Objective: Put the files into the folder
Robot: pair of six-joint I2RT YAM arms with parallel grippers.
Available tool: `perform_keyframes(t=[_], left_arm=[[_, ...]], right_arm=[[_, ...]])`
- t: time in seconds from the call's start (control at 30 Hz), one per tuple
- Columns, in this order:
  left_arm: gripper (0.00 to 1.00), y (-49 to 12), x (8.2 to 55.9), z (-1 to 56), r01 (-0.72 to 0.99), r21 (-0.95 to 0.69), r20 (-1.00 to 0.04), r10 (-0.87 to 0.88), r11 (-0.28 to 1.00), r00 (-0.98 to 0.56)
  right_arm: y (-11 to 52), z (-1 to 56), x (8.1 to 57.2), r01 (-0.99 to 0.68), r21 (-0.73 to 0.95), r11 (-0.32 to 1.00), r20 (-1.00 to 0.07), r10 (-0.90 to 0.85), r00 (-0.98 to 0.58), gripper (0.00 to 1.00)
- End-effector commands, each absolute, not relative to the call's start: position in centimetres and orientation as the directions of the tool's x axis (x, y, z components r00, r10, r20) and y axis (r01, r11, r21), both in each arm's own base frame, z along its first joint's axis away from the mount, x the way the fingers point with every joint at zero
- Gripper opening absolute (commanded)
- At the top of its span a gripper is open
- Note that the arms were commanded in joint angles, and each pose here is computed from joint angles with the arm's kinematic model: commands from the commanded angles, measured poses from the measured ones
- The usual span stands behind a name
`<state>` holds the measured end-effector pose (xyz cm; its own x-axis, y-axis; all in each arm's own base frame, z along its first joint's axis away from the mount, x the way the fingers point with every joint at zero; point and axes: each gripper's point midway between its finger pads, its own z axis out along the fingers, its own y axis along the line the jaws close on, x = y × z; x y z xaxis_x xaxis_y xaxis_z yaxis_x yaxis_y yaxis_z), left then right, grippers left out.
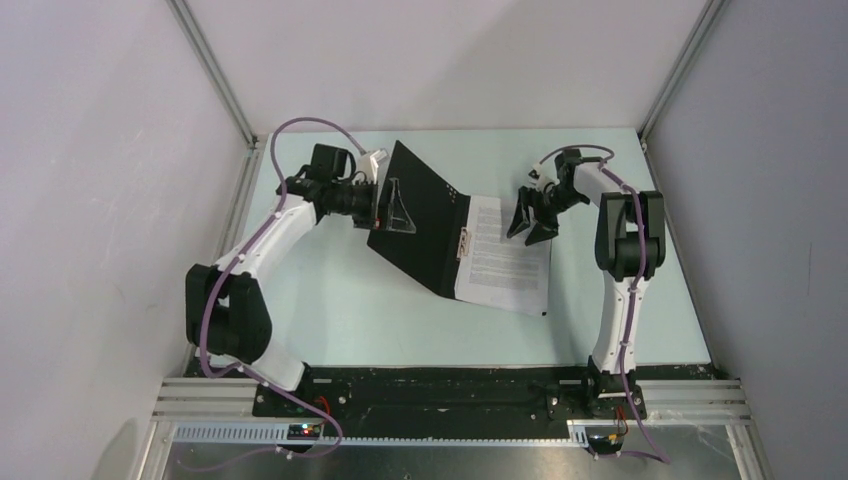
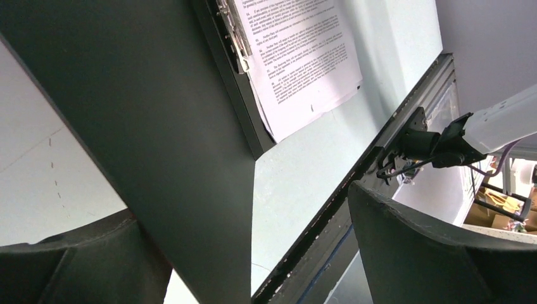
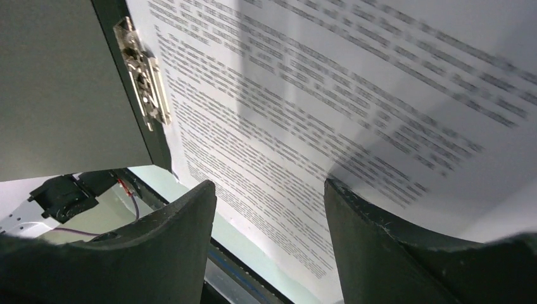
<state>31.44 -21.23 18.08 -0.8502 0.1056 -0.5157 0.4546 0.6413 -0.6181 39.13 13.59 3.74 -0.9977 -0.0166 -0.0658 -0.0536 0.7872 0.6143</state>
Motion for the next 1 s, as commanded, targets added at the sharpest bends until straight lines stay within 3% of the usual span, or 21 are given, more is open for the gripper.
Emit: perform_keyframes(t=[0.0,0.33,0.97], left_arm=[[1.0,-22.0,32.4,20.6,0.526,-0.592,-0.584,0.125,0.611,-0.802],[1.0,-28.0,34.1,24.6,0.651,-0.614,-0.646,0.19,0.447,-0.74],[1.0,-40.2,32.2,25.8,0.761,-0.632,-0.694,0.328,0.147,-0.641]], right_arm=[[11.0,5.4,39.4,-0.083,0.555,0.828,-0.136,-0.008,-0.991,0.68],[5.4,5.3,39.2,-0.012,0.482,0.876,-0.148,0.068,-0.987,0.67],[1.0,7.3,37.5,0.146,0.705,0.694,-0.065,0.268,-0.961,0.78]])
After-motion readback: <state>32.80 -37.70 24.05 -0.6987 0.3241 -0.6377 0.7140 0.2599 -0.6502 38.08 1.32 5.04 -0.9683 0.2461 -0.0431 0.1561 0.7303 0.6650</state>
